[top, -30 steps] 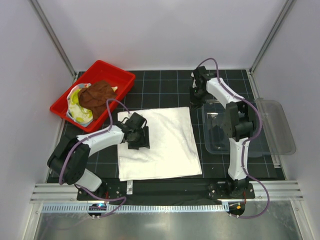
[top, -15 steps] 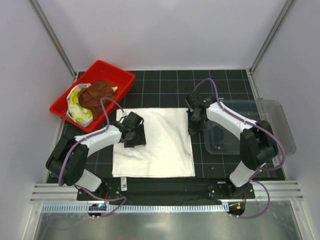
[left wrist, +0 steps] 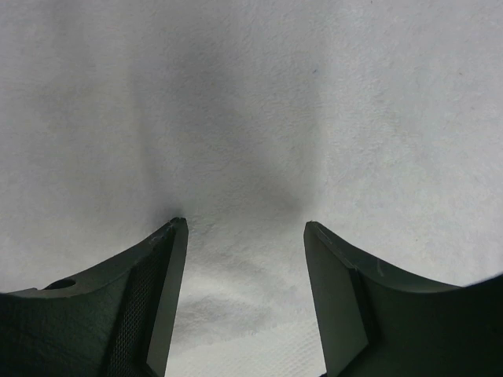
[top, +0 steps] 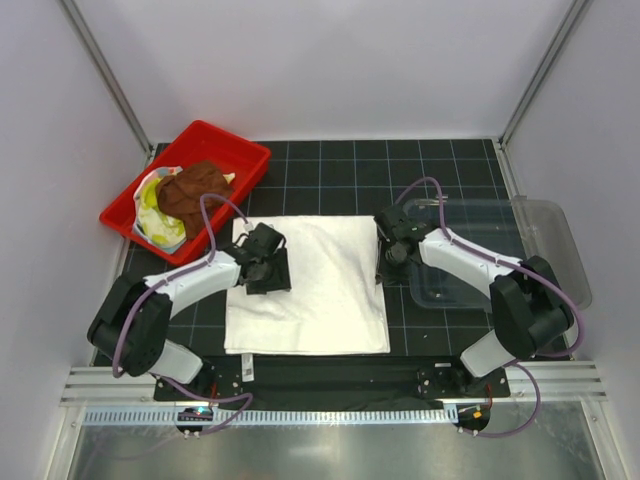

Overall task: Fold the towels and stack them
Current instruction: Fold the towel

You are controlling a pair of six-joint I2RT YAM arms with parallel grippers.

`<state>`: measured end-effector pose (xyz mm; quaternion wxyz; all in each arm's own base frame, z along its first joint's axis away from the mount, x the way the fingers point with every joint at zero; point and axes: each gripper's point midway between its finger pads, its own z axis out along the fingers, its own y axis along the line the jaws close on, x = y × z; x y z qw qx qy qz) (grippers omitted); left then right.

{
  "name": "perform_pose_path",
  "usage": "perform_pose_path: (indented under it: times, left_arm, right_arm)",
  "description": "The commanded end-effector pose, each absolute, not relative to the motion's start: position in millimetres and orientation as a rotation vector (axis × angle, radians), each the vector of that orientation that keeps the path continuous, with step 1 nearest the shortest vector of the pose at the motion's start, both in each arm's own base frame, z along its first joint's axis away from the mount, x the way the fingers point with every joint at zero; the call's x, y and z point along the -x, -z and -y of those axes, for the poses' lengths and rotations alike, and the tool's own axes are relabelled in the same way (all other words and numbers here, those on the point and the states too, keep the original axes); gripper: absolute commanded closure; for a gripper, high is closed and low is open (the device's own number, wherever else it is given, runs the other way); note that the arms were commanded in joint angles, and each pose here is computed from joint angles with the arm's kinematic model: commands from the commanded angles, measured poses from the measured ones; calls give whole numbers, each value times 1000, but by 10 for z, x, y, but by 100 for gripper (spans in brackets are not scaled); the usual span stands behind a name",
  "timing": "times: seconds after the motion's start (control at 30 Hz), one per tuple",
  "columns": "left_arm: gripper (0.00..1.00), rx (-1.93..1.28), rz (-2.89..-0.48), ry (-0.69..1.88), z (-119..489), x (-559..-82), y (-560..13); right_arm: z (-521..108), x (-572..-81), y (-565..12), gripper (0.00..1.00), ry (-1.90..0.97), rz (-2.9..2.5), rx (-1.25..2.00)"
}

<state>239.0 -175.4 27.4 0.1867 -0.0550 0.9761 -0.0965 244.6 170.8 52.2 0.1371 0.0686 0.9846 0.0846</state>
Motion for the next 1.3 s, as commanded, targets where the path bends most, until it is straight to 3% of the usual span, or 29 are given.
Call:
perform_pose_path:
  times: [0.0,0.27,0.5,0.83,0.97,1.17,1.27]
  left_arm:
    - [35,84,-2692,326,1793,-2418,-549]
    - [35,-87,-2529,617,2576,-2156,-1140]
    - [35,-101,-2595,658,2828,-1852,-858]
    - [35,-68,-2659,588,2784,-1776,-545]
    - [35,-35,-2688,565,2739,-1738,-402]
    - [35,-20,-2714,526,2672,-1696,-270]
    - [35,-20,-2724,509,2651,-1682,-223]
  right_arm:
    - [-1862,-2579,-594,70,-337,-2767,-265]
    - [-1942,-2525,-501,70,-399,-2761,-345]
    - [-1953,-2472,-368,70,-396,-2768,-365]
    - [-1930,-2432,-278,72,-383,-2780,-365]
    - [-1933,-2444,-291,79,-385,-2776,-345]
    - [-1851,-2449,-284,99,-328,-2766,-346]
    - [-1793,-2440,-312,99,-287,-2767,-333]
